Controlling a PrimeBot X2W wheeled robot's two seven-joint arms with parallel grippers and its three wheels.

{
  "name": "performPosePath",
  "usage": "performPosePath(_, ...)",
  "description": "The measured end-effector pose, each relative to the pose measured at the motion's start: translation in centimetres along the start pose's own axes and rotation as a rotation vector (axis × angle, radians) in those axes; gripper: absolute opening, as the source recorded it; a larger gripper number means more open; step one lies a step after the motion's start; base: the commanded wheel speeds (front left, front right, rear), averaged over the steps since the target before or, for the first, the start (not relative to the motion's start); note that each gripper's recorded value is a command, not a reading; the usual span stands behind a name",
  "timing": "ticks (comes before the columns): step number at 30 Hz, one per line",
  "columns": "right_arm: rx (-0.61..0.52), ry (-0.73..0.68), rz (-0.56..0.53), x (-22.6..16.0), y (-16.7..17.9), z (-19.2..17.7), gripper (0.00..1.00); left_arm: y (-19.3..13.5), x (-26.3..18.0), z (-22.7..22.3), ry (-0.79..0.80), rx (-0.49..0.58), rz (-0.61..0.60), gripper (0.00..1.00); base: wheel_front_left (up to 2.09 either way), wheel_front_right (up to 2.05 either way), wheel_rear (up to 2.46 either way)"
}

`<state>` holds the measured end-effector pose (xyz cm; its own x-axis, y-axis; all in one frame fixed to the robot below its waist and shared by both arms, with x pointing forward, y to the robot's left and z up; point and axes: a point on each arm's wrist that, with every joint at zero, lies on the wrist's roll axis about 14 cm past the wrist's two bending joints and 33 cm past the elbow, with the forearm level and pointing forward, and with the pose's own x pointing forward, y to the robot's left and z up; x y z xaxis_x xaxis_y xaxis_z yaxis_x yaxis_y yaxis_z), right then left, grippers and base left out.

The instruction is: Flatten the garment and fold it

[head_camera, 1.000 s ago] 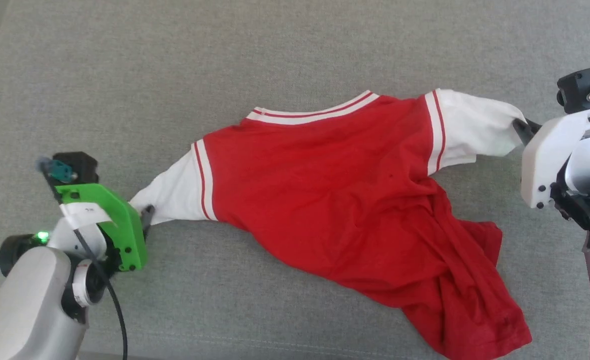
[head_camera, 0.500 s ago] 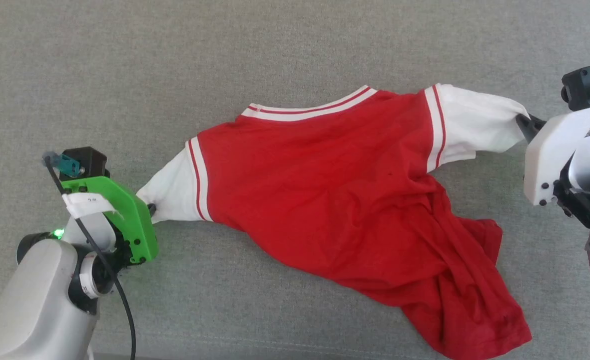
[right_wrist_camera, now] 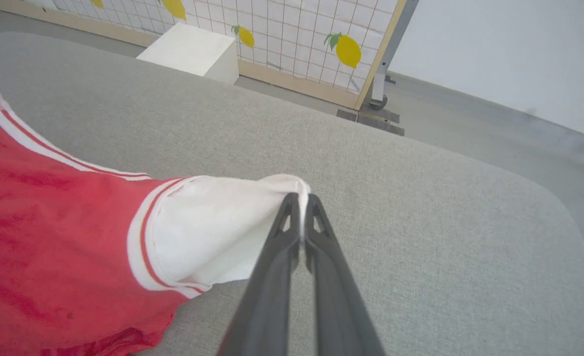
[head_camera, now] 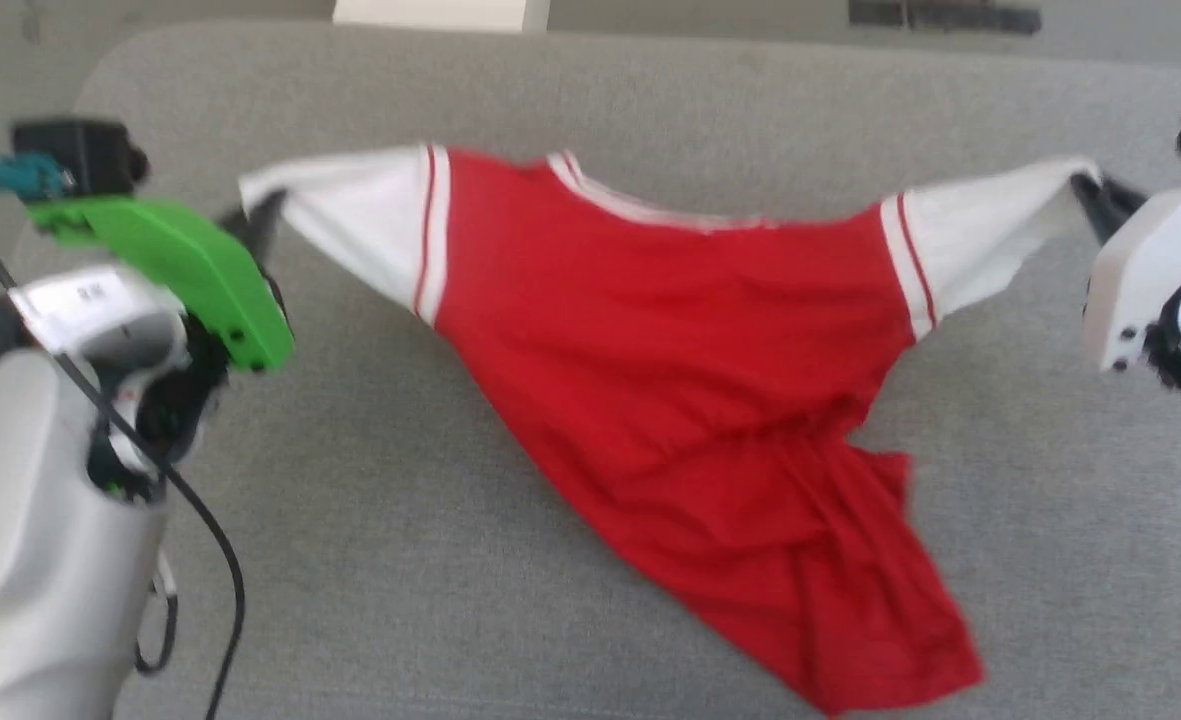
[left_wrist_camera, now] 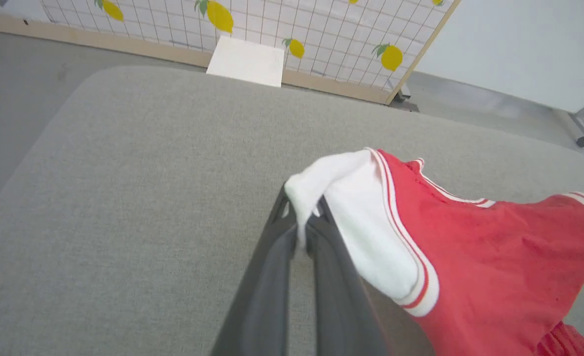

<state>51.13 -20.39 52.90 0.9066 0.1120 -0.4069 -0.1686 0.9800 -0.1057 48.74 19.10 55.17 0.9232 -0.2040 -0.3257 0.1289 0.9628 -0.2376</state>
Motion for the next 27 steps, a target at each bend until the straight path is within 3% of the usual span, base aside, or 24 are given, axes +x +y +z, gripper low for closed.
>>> performPosePath(8, -0.033, -0.268, -0.025, -5.4, -1.6, 11.1, 0.00, -3.4, -3.7, 12.1, -0.331, 0.091, -0.048, 0.00, 0.00, 0.00, 0.00)
performPosePath(15, -0.039, -0.473, -0.050, -11.3, -2.7, 18.4, 0.00, -6.3, -8.2, 20.2, -0.584, 0.151, -0.073, 0.00, 0.00, 0.00, 0.00)
performPosePath(21, -0.025, -0.540, -0.053, -13.7, -3.1, 20.5, 0.00, -7.7, -9.5, 22.7, -0.657, 0.164, -0.090, 0.00, 0.00, 0.00, 0.00)
performPosePath(27, -0.018, -0.534, -0.055, -12.6, -3.3, 21.6, 0.00, -7.3, -7.8, 23.7, -0.645, 0.191, -0.060, 0.00, 0.00, 0.00, 0.00)
